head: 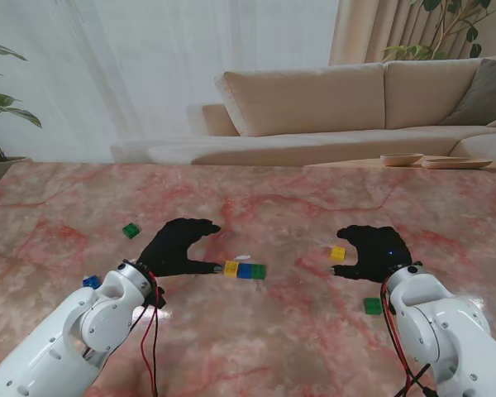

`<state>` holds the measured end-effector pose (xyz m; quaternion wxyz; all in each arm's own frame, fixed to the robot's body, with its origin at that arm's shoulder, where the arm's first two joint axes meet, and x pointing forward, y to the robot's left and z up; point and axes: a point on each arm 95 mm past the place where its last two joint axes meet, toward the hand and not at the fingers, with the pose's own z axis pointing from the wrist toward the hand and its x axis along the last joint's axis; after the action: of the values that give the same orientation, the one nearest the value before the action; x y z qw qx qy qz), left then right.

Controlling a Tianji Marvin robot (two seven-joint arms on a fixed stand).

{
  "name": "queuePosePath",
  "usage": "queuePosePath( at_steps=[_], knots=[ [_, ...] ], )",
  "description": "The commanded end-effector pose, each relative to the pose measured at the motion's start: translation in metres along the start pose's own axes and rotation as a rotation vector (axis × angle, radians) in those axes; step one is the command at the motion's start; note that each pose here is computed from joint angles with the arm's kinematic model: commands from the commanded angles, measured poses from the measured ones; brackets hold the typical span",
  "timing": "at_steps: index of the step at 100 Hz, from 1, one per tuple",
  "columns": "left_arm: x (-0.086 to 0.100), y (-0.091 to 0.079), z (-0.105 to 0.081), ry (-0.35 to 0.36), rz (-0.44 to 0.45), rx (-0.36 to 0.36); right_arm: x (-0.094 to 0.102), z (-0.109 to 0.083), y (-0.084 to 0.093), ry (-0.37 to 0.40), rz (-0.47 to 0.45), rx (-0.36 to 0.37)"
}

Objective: Build a two-level staggered structure with toy bricks

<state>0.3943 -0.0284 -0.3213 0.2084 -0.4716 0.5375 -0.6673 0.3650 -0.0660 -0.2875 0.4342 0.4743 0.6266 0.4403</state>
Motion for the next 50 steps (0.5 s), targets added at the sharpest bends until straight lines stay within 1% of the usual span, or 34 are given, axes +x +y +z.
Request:
queuePosePath(
  at_steps=[1, 14, 24, 31, 50],
  knots=[
    [-0.002, 0.003, -0.003, -0.011, -0.021, -0.003, -0.005, -0.001, -0.005, -0.026, -0.003, 0.032],
    [-0.004, 0.003, -0.004, -0.018, -0.042, -0.021, -0.011, 0.0, -0.008, -0.051, -0.027, 0.07],
    [-0.005, 0.002, -0.003, -0.012, -0.056, -0.022, -0.016, -0.001, -0.011, -0.084, -0.044, 0.086],
    [-0.006, 0.002, -0.003, -0.012, -0.06, -0.019, -0.02, -0.003, -0.013, -0.102, -0.073, 0.105],
    [-0.01, 0.001, -0.004, -0.01, -0.063, 0.005, -0.036, -0.009, -0.024, -0.116, -0.14, 0.194]
  ],
)
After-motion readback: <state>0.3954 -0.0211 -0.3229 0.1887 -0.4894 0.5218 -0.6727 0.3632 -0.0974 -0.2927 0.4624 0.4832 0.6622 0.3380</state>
